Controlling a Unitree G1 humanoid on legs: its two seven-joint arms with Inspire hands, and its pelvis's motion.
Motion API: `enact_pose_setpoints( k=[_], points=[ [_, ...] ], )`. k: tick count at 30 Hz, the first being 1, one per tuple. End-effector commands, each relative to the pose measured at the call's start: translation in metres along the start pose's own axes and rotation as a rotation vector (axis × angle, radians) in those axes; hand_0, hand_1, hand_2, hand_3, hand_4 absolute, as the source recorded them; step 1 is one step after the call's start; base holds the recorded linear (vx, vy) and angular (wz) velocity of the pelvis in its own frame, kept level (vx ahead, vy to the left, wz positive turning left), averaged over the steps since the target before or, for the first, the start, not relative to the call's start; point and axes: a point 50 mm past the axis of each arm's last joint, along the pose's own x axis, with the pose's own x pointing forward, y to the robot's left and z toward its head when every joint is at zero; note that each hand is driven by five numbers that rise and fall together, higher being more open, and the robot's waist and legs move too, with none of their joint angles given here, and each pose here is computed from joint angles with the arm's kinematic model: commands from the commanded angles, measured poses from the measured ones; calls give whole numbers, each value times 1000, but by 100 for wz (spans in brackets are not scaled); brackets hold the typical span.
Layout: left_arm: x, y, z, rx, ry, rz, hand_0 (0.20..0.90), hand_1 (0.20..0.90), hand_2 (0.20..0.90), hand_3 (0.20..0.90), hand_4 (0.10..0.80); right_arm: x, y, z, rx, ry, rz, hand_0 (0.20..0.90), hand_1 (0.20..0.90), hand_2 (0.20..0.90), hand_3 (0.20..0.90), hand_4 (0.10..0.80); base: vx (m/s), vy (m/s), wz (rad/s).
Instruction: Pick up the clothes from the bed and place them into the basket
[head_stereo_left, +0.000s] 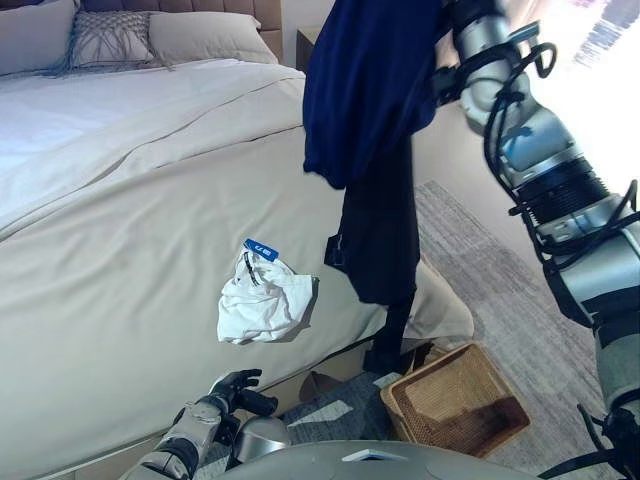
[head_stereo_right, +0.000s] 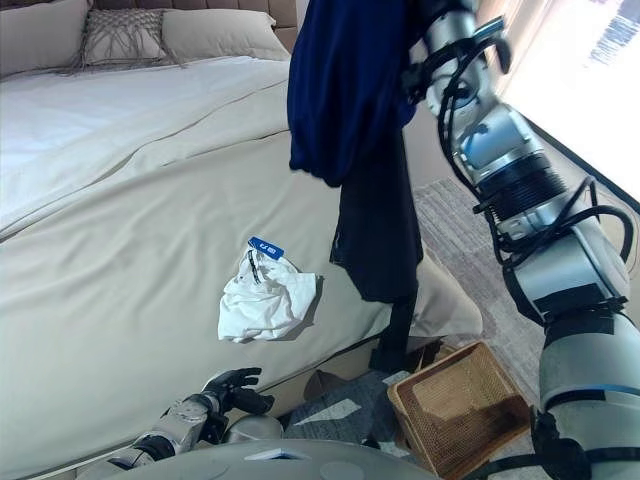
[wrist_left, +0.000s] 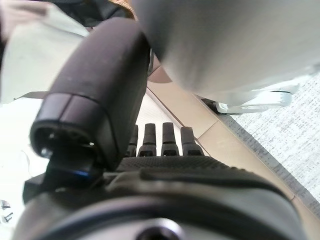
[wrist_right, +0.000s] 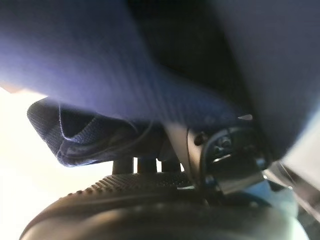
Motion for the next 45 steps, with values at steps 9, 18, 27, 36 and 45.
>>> enact_pose_setpoints(
  k=[9,18,27,36,45],
  points=[
    [-10,11,-50,98,181,31,900,900,900,900,800,19,-45,59,79,-177,-183,300,300,300,200,100,15,9,9],
    [-10,8,-52,99,181,28,900,900,900,900,800,14,-53,78,198,-328,-407,300,300,300,200,100,24,10,8],
    [-12,8,-55,31,179,36,900,900,900,900,800,-13,-109,146,209,-620,-838,300,300,300,200,100,68,40,6],
    [-15,9,-67,-19,224,64,900,900,900,900,800,-22,-122,145,239,-643,-941,300,300,300,200,100,52,48,3],
    [-13,15,-56,-46,205,71,900,900,900,900,800,-24,-116,145,294,-614,-814,300,300,300,200,100,6,25,-3]
  ],
)
